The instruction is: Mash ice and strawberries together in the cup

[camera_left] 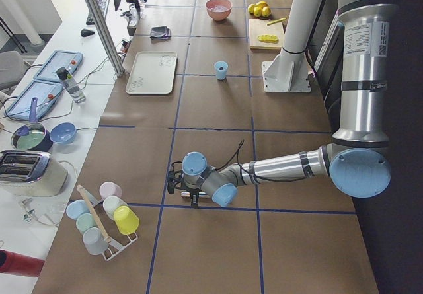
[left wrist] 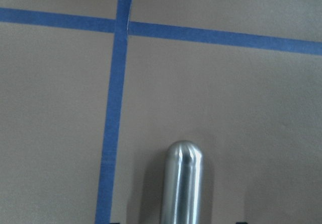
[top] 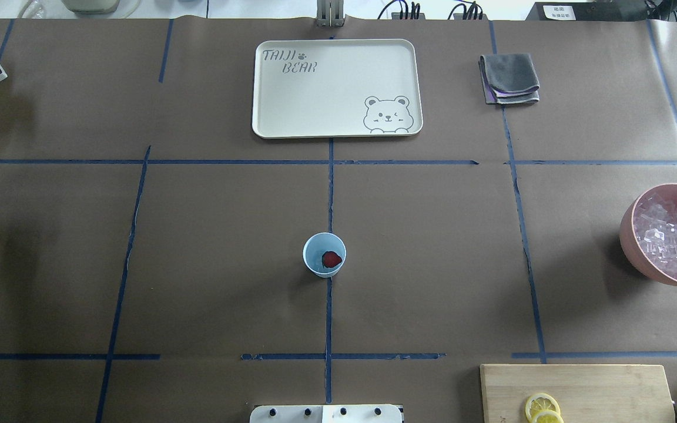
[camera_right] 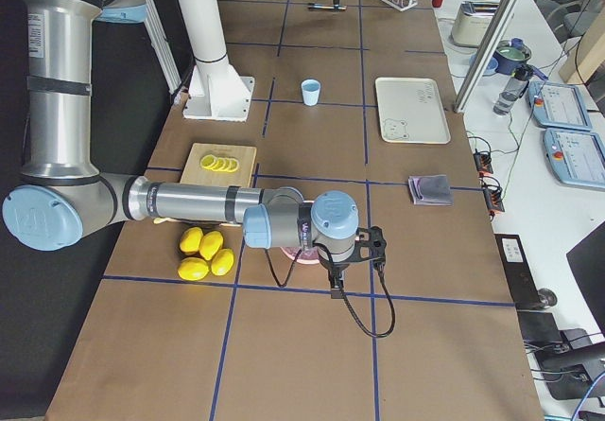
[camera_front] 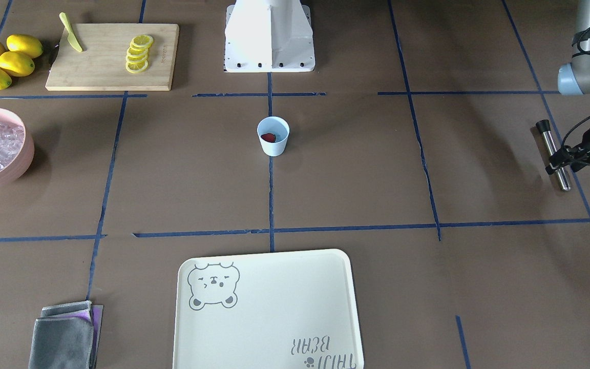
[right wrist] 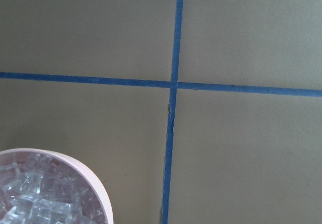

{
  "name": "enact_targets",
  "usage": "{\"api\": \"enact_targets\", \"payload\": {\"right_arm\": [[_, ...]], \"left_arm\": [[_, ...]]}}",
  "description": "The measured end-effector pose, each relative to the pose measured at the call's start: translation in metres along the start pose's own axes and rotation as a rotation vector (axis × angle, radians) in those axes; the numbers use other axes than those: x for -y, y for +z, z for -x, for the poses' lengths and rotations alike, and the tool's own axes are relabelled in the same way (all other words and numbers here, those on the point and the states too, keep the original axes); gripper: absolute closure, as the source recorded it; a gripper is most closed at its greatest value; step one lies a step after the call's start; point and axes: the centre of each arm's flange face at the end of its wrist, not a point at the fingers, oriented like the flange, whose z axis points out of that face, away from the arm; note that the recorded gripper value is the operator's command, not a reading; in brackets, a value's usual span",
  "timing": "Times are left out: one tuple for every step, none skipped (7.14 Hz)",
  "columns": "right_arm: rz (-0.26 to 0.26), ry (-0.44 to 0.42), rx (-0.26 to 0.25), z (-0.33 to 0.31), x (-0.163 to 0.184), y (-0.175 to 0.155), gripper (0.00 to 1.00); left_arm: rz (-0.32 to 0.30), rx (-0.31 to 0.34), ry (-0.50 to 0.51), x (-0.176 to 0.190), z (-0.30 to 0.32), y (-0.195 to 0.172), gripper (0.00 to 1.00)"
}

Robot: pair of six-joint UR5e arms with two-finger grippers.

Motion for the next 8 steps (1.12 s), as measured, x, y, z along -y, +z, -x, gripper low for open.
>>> {"api": "enact_targets", "payload": {"right_arm": [[0.0, 0.0, 0.0, -0.0001, 0.0, 0.0001, 0.0], [0.001, 0.001, 0.0, -0.0003, -0.0001, 0.0003, 0.0], [0.001, 0.001, 0.0, -0.0005, -0.0001, 0.0004, 0.0], [0.001, 0.001, 0.0, -0.0005, -0.0002, 0.0005, 0.0], [0.001, 0.001, 0.0, -0.0007, -0.0004, 0.0006, 0.0], [0.002, 0.002, 0.0, -0.0008, -0.0007, 0.0008, 0.0], [0.002, 0.002, 0.0, -0.0011, -0.0011, 0.001, 0.0], [0.003, 0.003, 0.0, -0.0013, -0.0015, 0.0012, 0.0]], "left_arm": [[0.002, 0.0, 0.001, -0.0003, -0.0008, 0.0009, 0.2], [0.005, 0.001, 0.003, -0.0011, -0.0014, 0.0024, 0.2], [0.006, 0.003, 0.005, -0.0017, -0.0018, 0.0036, 0.22], [0.005, 0.006, 0.005, -0.0019, -0.0019, 0.0042, 0.3], [0.005, 0.008, 0.005, -0.0021, -0.0016, 0.0045, 0.43], [0.005, 0.008, 0.006, -0.0023, -0.0015, 0.0046, 0.57], [0.005, 0.009, 0.006, -0.0023, -0.0014, 0.0047, 0.73], [0.005, 0.008, 0.006, -0.0023, -0.0017, 0.0049, 0.86]]}}
